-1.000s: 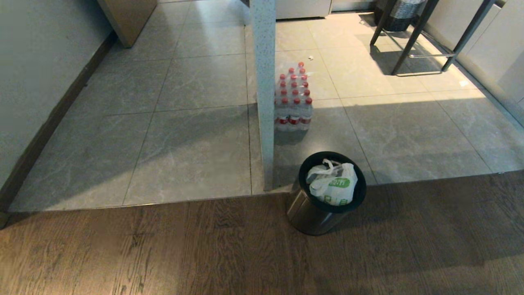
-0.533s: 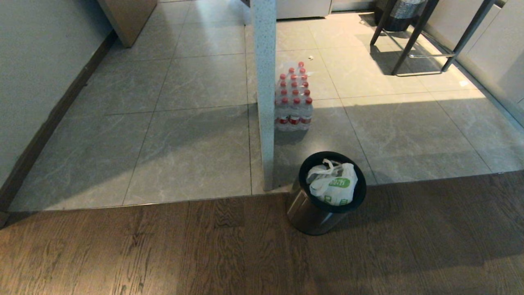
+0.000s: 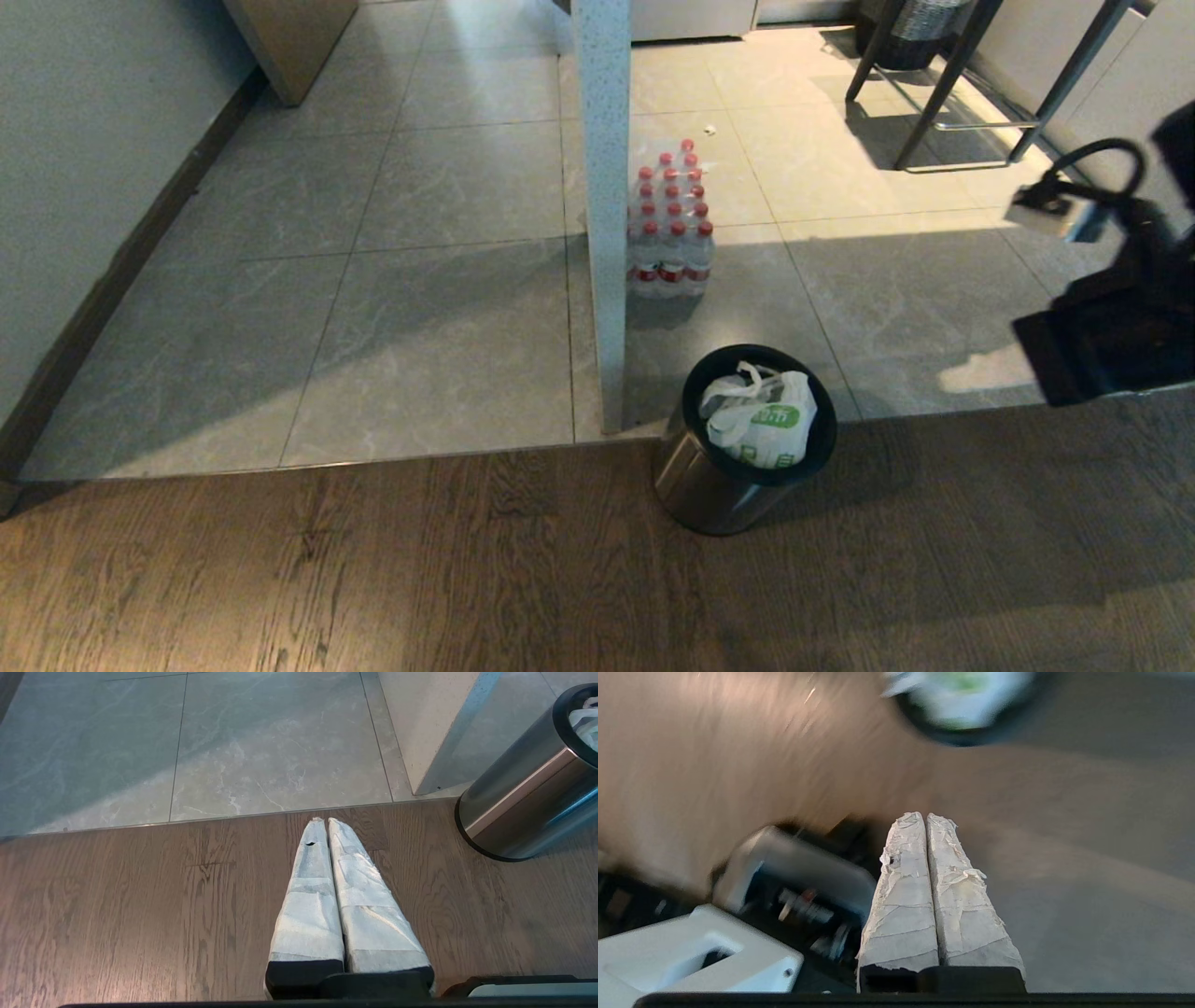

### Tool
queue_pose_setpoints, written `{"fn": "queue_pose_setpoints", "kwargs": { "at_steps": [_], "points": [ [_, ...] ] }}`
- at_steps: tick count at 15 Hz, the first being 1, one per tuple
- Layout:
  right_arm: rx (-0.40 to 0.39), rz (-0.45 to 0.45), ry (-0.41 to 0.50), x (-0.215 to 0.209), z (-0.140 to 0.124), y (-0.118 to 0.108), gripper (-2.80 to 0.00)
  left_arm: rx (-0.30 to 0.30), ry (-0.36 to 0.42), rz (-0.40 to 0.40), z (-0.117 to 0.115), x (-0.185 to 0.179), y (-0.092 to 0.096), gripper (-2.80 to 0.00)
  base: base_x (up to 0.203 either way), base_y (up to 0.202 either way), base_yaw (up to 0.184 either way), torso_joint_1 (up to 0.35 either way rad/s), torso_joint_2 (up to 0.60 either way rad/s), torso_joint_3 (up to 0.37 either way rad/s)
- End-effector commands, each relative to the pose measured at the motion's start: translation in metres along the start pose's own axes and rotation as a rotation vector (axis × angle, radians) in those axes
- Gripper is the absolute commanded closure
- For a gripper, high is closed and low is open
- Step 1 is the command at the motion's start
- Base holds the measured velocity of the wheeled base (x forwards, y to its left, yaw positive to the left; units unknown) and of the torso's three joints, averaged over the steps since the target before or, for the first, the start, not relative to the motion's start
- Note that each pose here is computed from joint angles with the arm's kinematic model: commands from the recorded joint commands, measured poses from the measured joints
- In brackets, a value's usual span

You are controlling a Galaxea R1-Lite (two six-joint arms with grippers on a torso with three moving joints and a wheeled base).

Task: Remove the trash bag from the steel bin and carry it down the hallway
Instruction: Place the outer trash can on the ground

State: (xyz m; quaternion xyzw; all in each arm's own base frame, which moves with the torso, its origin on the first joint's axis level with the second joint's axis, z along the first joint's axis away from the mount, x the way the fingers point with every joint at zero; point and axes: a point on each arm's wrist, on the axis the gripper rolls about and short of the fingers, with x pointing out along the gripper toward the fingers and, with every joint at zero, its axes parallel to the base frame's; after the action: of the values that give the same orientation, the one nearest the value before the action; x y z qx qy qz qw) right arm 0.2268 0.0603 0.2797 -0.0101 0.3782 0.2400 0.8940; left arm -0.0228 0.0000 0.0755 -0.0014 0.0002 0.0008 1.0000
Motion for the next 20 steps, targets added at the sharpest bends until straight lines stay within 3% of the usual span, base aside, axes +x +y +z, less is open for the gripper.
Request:
{"fn": "queue_pose_setpoints", "kwargs": {
  "at_steps": [1,3,5,6,9,12,20],
  "points": [
    [0.006,0.066,0.148,0.097,0.01,-0.014,0.0,0.0,0.0,0.0,0.0,0.0,0.0,0.0,0.0,0.0,0.0,0.0,0.0,0.0],
    [-0.026,0.095,0.091,0.144,0.017,-0.017,0.0,0.0,0.0,0.0,0.0,0.0,0.0,0.0,0.0,0.0,0.0,0.0,0.0,0.0],
    [-0.039,0.116,0.142,0.176,0.008,-0.015,0.0,0.0,0.0,0.0,0.0,0.0,0.0,0.0,0.0,0.0,0.0,0.0,0.0,0.0],
    [-0.034,0.113,0.168,0.191,0.003,-0.016,-2.8,0.0,0.0,0.0,0.0,0.0,0.0,0.0,0.0,0.0,0.0,0.0,0.0,0.0],
    [-0.046,0.044,0.215,0.227,-0.002,-0.019,-2.8,0.0,0.0,0.0,0.0,0.0,0.0,0.0,0.0,0.0,0.0,0.0,0.0,0.0],
    [-0.055,0.041,0.242,0.24,-0.007,-0.018,-2.8,0.0,0.0,0.0,0.0,0.0,0.0,0.0,0.0,0.0,0.0,0.0,0.0,0.0],
    [-0.079,0.05,0.203,0.27,-0.01,-0.016,-2.8,0.0,0.0,0.0,0.0,0.0,0.0,0.0,0.0,0.0,0.0,0.0,0.0,0.0]
  ]
}}
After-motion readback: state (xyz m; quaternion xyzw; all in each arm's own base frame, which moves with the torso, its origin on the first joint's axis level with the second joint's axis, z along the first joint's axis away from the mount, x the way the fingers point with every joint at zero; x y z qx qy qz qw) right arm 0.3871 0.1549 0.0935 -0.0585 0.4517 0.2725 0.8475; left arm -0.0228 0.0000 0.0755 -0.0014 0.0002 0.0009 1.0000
